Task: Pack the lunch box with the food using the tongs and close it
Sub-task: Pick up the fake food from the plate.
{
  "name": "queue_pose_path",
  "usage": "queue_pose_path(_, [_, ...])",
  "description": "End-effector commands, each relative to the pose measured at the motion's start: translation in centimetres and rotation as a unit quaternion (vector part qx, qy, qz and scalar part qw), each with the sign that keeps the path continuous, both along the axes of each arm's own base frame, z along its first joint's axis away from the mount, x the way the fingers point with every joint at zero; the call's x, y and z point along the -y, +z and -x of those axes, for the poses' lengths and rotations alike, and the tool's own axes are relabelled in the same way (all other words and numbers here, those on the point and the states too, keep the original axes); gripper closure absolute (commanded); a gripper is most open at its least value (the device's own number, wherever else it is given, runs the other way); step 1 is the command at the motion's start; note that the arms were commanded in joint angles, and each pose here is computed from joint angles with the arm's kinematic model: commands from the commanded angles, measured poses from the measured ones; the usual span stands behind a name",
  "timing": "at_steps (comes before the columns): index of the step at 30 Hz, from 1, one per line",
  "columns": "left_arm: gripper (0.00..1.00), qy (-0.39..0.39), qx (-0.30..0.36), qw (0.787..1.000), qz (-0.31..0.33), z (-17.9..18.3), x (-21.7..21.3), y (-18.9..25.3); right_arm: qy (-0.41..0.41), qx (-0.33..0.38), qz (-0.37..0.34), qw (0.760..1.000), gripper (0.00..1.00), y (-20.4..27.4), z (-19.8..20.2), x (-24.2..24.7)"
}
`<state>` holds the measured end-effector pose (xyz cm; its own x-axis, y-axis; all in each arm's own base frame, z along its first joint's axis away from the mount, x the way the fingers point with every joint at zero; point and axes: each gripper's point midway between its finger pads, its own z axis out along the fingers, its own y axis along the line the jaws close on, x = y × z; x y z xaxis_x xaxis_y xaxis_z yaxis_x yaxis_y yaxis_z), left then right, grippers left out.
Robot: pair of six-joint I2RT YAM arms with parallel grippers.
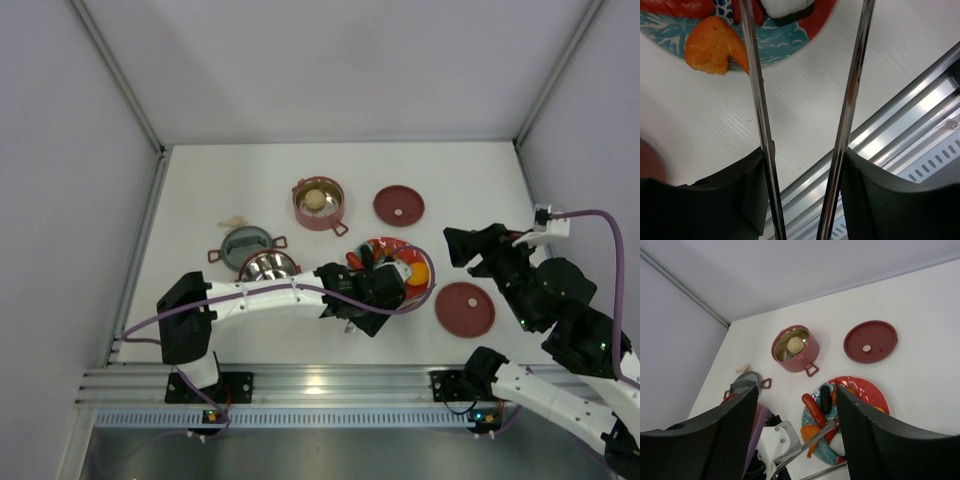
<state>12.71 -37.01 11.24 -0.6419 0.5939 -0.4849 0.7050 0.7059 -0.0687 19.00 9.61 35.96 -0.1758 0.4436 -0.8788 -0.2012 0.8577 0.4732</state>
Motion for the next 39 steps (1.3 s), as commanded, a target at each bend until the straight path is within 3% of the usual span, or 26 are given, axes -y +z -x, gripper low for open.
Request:
queue_pose_path(1, [0.45,-0.006,0.006,0.999,0.037,-0.2,2.1,0.9,-0.005,-0.004,0.005,1.000,0.37,-0.5,0.4,0.5])
queue_pose_path(17, [0.56,-0.008,0.004,1.000,0.025,-0.5,2.8,0.0,-0.010,-0.005,0.006,1.000,0.39,-0.9,0.4,0.8])
queue_pose_path(23, [0.67,-0.007,0.007,1.000,0.024,-0.6,2.7,0.1,-0.011,-0.004,0.006,1.000,0.40,-0.9,0.3,0.8])
queue_pose_path(39, [0.81,0.016,0.048,0.998,0.044,-1.7,1.8,4.0,-0.011,-0.002,0.005,1.000,0.40,-0.6,0.4,0.9])
